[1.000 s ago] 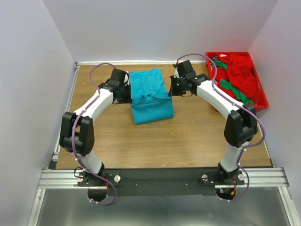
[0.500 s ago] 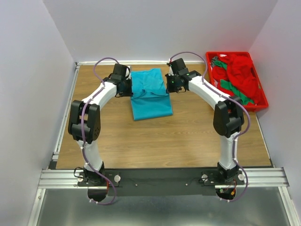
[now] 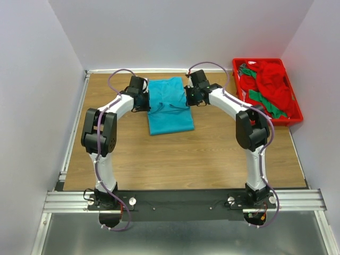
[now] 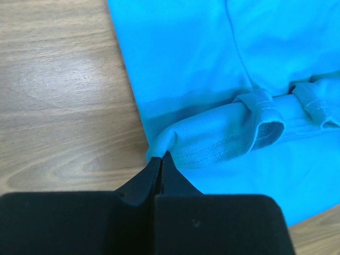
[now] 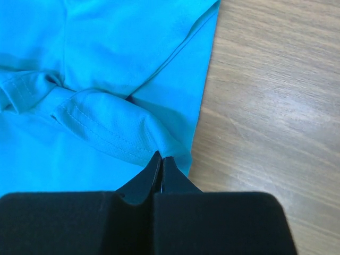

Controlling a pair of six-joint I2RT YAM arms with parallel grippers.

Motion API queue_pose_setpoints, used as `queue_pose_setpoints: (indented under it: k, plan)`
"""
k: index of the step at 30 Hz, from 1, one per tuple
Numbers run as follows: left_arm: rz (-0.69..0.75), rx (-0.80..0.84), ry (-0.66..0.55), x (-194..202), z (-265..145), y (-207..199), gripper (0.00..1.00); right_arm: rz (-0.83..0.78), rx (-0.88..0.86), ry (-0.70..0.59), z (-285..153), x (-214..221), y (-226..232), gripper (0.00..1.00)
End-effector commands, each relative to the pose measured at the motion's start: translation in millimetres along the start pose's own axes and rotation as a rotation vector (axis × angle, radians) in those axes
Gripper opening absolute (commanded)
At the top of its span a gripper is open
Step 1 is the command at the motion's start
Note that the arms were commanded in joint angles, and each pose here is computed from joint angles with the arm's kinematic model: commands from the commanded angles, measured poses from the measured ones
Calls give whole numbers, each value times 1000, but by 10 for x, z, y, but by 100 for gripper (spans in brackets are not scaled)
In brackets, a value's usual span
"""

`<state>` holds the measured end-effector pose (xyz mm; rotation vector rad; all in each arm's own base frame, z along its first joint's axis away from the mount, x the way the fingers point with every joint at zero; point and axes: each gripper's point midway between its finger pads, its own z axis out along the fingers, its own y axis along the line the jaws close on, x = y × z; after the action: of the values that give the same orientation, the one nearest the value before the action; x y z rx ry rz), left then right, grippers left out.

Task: Fold and stack the t-shirts
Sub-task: Fold the tshirt

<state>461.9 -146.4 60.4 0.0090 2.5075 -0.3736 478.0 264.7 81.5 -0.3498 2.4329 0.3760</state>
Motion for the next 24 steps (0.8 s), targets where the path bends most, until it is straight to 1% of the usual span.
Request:
queue_pose_setpoints:
  k: [1,2,3,4,5,6,7,8,9,10,12,14,15,16,17,18,19,20,22,24]
  plan:
    - [8,-35,-12,9,94,118,4,-25,32,11,205,119,-122,7]
    - [9,-36,-14,7,95,113,7,-27,32,14,212,131,-126,10]
    - [9,-35,-15,-1,88,109,22,-30,29,14,215,135,-123,13]
    - [11,-33,-18,-9,78,103,30,-32,28,10,201,121,-120,19]
    - [11,-34,-28,-43,42,103,42,-35,29,5,184,103,-119,22]
    - [11,-37,-38,-72,21,94,48,-38,28,1,163,87,-115,25]
    - [11,-41,-52,-109,-12,93,53,-40,28,-9,126,55,-103,32]
    - [13,-39,-70,-162,-66,76,60,-35,35,-29,57,-12,-101,35]
    - [4,-38,-73,-167,-88,74,62,-31,41,-39,12,-42,-89,46]
    - [0,-35,-79,-175,-113,58,62,-29,42,-44,-23,-41,-62,50]
    - [-13,-10,-102,-207,-227,-4,63,-31,67,-81,-166,-135,-42,54]
    - [-33,9,-119,-210,-322,-74,63,-40,100,-93,-243,-102,-7,54]
    - [-37,14,-141,-214,-441,-115,63,-39,101,-122,-344,-163,18,55]
    - [-45,22,-149,-194,-496,-176,63,-34,95,-114,-360,-80,67,55]
    - [-46,41,-186,-257,-652,-256,63,-32,85,-117,-388,-51,105,55]
    - [-51,42,-176,-154,-673,-271,63,-30,74,-121,-412,-28,138,55]
    - [-58,43,-187,-138,-737,-298,63,-24,54,-154,-495,-85,223,55]
    - [-65,65,-203,-80,-843,-407,62,-20,48,-138,-481,27,232,55]
    - [-62,92,-219,1,-908,-533,62,-23,-7,-138,-475,78,373,55]
    - [-60,144,-198,185,-910,-728,63,-17,-83,-89,-385,223,545,54]
